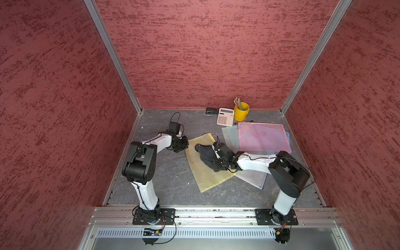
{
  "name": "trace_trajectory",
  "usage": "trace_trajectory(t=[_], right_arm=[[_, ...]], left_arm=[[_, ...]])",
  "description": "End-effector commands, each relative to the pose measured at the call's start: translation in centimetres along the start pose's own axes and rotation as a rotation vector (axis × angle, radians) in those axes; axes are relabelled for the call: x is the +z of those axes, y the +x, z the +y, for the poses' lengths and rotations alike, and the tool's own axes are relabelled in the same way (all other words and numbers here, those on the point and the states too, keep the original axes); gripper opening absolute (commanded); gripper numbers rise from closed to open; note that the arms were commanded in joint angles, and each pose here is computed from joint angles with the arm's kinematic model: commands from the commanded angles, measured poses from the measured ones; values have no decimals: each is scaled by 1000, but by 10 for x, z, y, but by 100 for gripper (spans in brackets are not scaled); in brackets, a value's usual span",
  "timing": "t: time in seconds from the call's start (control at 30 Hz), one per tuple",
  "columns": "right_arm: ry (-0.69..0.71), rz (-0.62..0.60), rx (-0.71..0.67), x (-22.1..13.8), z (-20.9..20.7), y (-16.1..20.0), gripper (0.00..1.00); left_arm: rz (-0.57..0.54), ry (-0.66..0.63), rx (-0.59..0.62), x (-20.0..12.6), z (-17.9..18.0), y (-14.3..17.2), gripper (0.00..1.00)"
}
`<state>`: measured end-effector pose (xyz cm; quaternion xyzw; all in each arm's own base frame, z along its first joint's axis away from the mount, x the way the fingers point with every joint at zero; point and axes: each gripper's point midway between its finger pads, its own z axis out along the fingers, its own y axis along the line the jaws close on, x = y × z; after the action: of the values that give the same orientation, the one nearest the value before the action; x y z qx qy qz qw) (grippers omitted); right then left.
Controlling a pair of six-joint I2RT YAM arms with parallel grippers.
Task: Wipe the document bag
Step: Wipe the dirt from the document bag.
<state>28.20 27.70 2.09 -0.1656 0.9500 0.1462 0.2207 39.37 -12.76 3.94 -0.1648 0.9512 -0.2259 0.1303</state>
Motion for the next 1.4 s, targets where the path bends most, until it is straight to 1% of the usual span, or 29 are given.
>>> trace_trajectory(t=[0.0, 0.03, 0.07, 0.1, 0.13, 0.2, 0.23, 0.27, 0.33, 0.37, 0.43, 0.5, 0.57, 0.63, 0.73, 0.83, 0.97, 1.03, 1.07, 1.13, 1.17, 1.2, 1.23, 1.27, 1.37], right_arm=[[171, 250, 52, -14, -43, 78, 0], [176, 217, 38, -20, -42, 64, 0], [177, 154, 19, -27, -37, 39, 0], [160, 69, -1, -36, -27, 2, 0], [138, 9, -17, -41, -18, -27, 0], [67, -139, -59, -54, 12, -97, 0], [33, -178, -78, -56, 24, -117, 0], [-21, -233, -98, -56, 42, -144, 0], [-107, -270, -131, -43, 67, -171, 0], [-133, -267, -141, -31, 75, -177, 0], [-180, -226, -169, 4, 89, -172, 0], [-186, -184, -186, 34, 91, -155, 0], [-153, -119, -190, 59, 82, -129, 0], [-115, -69, -188, 70, 69, -101, 0], [-59, -5, -161, 67, 44, -55, 0], [6, 73, -136, 52, 22, -2, 0], [111, 211, -39, 28, -12, 75, 0], [156, 273, 11, 16, -25, 108, 0], [180, 298, 10, 8, -28, 121, 0], [200, 328, 28, -6, -33, 135, 0], [208, 324, 34, -13, -35, 134, 0], [216, 298, 29, -21, -35, 124, 0], [223, 248, 16, -31, -32, 103, 0], [221, 189, 8, -39, -28, 78, 0], [122, -54, -30, -64, 8, -30, 0]], left_arm=[[-80, -21, 20, -10, 8, -24, 0], [-71, -17, 32, -9, 7, -23, 0], [-60, -13, 50, -8, 4, -21, 0], [-49, -17, 67, -6, 2, -18, 0], [-40, -21, 81, -4, 1, -15, 0], [-25, -27, 103, -1, -3, -10, 0], [-24, -29, 108, 0, -5, -8, 0], [-24, -27, 108, 1, -7, -6, 0], [-27, -25, 102, 3, -9, -3, 0], [-28, -26, 94, 4, -10, -2, 0], [-31, -31, 76, 5, -9, 0, 0], [-40, -30, 64, 6, -9, 0, 0], [-49, -35, 45, 5, -8, 0, 0], [-62, -39, 28, 3, -7, -2, 0], [-82, -35, -11, 0, -6, -6, 0], [-97, -30, -61, -1, -1, -11, 0], [-109, -19, -129, -4, 10, -18, 0], [-111, -18, -142, -6, 16, -20, 0], [-110, -21, -144, -6, 18, -20, 0], [-108, -22, -138, -6, 21, -21, 0], [-103, -21, -131, -6, 21, -20, 0], [-98, -20, -119, -5, 21, -20, 0], [-90, -18, -109, -4, 20, -18, 0], [-84, -18, -99, -3, 19, -16, 0], [-68, -10, -81, -1, 15, -9, 0]])
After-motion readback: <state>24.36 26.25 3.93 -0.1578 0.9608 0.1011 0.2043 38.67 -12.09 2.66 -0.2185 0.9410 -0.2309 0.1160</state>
